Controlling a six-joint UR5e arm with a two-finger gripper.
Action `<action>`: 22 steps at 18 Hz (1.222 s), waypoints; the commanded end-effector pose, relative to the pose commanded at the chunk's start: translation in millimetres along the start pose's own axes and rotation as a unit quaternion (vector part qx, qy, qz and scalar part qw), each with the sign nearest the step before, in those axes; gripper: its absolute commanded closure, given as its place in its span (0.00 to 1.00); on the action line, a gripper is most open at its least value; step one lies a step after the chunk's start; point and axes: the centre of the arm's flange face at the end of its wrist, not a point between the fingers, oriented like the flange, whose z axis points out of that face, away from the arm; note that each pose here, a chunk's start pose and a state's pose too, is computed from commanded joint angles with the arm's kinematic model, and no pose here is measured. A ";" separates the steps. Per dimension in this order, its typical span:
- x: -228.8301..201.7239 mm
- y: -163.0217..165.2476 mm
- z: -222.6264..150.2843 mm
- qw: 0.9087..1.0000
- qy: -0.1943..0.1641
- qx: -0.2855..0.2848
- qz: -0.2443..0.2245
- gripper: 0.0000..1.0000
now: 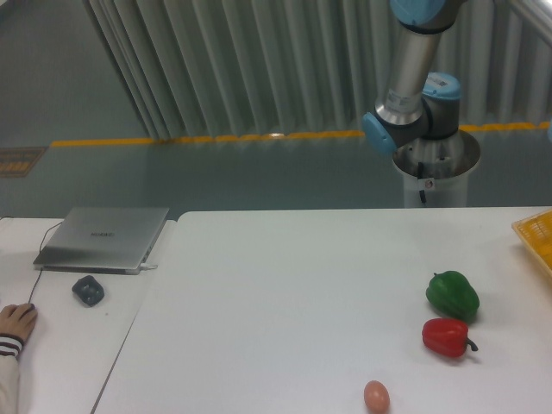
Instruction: Place the triangular bread on the table
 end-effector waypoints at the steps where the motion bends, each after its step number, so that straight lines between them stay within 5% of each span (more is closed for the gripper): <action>1: -0.9 0.3 -3.0 1.000 -0.003 -0.001 0.001 0.79; 15: 24.4 -22.2 -57.4 1.000 -0.012 0.016 0.006 0.79; 20: 24.2 -18.0 -44.0 1.000 -0.006 0.019 0.004 0.35; 22: 21.3 -11.7 -37.4 1.000 -0.003 0.020 0.002 0.08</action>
